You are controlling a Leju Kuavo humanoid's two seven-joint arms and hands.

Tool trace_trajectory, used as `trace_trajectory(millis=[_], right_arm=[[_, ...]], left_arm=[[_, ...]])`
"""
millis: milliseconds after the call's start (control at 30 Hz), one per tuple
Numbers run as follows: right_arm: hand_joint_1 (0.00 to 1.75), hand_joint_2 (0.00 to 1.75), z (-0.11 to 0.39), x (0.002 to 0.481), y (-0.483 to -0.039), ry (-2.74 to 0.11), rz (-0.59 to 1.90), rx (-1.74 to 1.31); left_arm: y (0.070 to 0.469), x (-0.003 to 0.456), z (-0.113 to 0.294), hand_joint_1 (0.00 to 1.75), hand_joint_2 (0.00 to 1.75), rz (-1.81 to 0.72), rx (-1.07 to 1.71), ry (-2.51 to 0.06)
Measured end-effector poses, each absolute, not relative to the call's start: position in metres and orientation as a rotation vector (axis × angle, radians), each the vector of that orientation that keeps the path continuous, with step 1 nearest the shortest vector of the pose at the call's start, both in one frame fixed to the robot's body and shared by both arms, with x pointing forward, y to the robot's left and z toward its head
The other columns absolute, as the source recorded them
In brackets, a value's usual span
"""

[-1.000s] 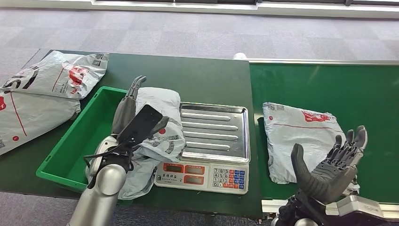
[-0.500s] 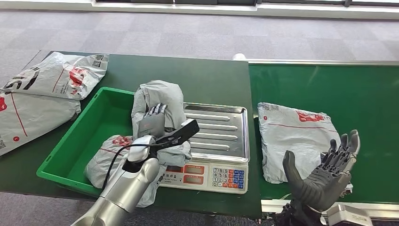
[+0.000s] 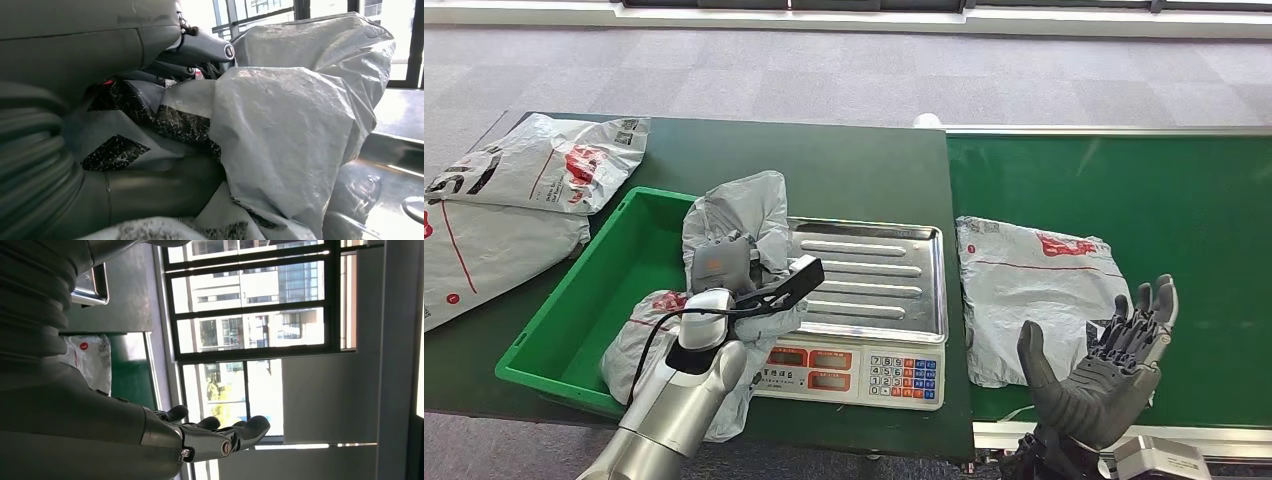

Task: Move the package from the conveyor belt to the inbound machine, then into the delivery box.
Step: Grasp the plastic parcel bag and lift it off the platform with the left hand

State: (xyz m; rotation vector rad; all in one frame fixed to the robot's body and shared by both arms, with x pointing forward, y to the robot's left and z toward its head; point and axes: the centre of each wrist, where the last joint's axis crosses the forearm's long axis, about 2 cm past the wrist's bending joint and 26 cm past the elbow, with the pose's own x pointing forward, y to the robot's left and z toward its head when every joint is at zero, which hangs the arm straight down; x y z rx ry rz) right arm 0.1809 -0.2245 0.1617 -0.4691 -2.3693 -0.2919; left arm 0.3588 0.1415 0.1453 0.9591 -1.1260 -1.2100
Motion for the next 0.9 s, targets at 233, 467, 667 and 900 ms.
trace_trajectory(millis=[233, 467, 667, 900], right_arm=[[0.00, 1.75, 0.161, 0.178, -0.224, -2.369, -0.277, -0.479], [0.00, 1.75, 0.161, 0.165, -0.225, -2.359, -0.281, -0.491], [0.00, 1.75, 0.161, 0.159, -0.229, -2.342, -0.293, -0.506], [0.00, 1.75, 0.160, 0.156, -0.231, -2.333, -0.299, -0.510]], left_arm=[[0.149, 0.353, 0.156, 1.75, 1.75, -1.070, 0.837, -1.319], [0.172, 0.329, 0.203, 1.75, 1.75, -0.685, 0.752, -1.764], [0.218, 0.310, 0.229, 1.75, 1.75, -0.459, 0.831, -1.896], [0.249, 0.300, 0.236, 1.75, 1.75, -0.400, 0.897, -1.920]])
